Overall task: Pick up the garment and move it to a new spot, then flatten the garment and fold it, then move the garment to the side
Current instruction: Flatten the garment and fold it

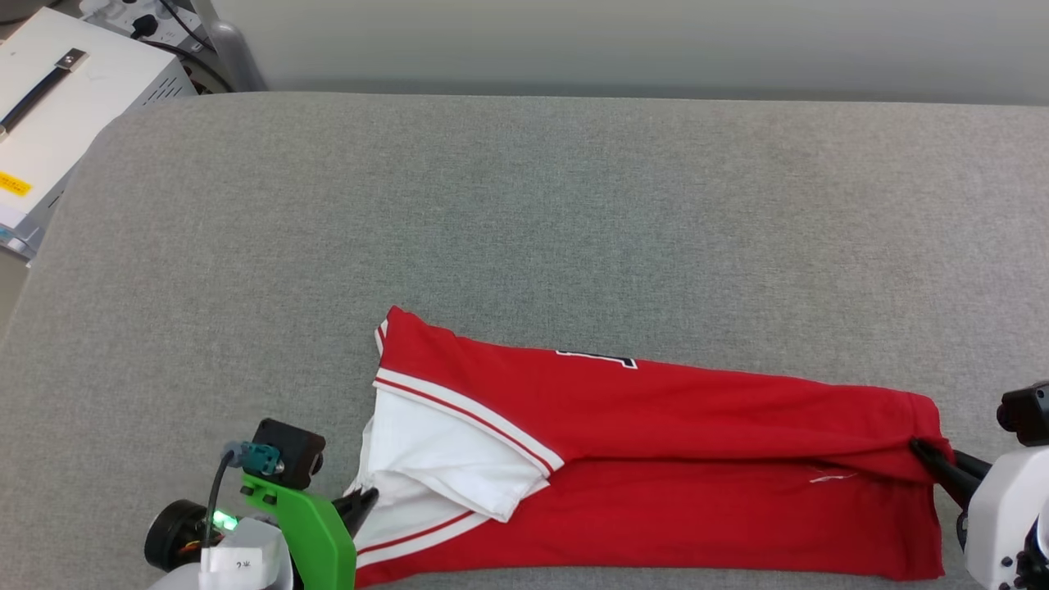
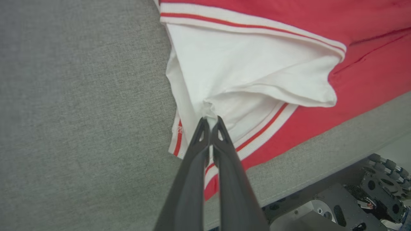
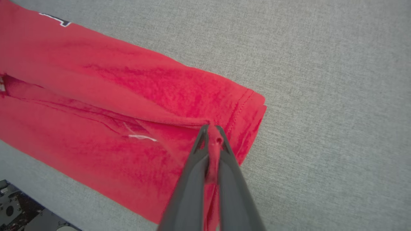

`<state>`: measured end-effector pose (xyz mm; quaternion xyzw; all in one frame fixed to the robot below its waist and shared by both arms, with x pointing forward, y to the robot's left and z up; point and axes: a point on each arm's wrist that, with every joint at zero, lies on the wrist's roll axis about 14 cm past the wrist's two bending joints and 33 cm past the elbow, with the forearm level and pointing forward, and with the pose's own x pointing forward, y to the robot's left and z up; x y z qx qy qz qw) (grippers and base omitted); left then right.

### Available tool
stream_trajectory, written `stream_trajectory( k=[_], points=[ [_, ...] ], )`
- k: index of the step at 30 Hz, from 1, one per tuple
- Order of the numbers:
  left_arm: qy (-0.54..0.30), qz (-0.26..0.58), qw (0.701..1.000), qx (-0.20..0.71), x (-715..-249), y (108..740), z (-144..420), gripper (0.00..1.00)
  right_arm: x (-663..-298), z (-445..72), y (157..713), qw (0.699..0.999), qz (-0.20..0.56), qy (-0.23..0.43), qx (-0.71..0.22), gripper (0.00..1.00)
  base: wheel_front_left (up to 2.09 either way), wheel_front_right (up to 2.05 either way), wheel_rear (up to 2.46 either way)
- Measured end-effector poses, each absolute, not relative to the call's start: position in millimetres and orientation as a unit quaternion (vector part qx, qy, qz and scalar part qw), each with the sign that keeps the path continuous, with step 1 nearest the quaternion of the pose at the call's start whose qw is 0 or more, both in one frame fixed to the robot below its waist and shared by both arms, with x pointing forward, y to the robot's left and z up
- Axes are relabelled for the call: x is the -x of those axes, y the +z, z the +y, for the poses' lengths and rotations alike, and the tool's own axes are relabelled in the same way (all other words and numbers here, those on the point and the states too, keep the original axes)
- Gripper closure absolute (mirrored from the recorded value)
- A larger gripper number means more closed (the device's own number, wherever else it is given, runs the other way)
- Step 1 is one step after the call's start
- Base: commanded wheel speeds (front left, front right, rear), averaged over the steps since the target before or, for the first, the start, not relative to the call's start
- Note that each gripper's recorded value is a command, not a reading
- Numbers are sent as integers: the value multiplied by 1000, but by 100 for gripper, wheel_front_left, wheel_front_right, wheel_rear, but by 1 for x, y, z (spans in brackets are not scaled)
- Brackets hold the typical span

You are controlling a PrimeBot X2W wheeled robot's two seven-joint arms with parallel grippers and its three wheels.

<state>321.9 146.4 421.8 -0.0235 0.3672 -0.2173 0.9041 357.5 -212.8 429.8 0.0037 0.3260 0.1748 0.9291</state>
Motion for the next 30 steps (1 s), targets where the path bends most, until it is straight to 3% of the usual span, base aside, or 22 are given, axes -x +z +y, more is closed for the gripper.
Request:
stream_trajectory(
  k=[8,9,10,17,24,27,28,30],
  points=[
    [-220,396,891,29,-313,402,144,100,-349,-215,416,916,354,187,26,100,0,0,0],
    [-219,399,890,30,-312,400,144,72,-348,-216,414,916,355,187,27,0,0,0,0],
    [-218,401,889,29,-311,398,144,0,-349,-217,413,916,357,183,27,0,0,0,0],
    [-212,375,902,41,-316,401,140,0,-353,-200,427,923,332,194,-16,0,0,0,0],
    [-195,283,938,52,-340,439,142,0,-363,-198,464,936,293,192,-39,0,0,0,0],
    [-180,208,959,67,-357,473,142,0,-365,-198,478,940,280,186,-53,0,0,0,0],
    [-139,57,986,74,-378,524,156,0,-360,-213,468,939,311,126,-73,0,0,0,0],
    [-119,6,989,92,-384,539,163,0,-356,-223,459,938,326,98,-72,0,0,0,0]
  ],
)
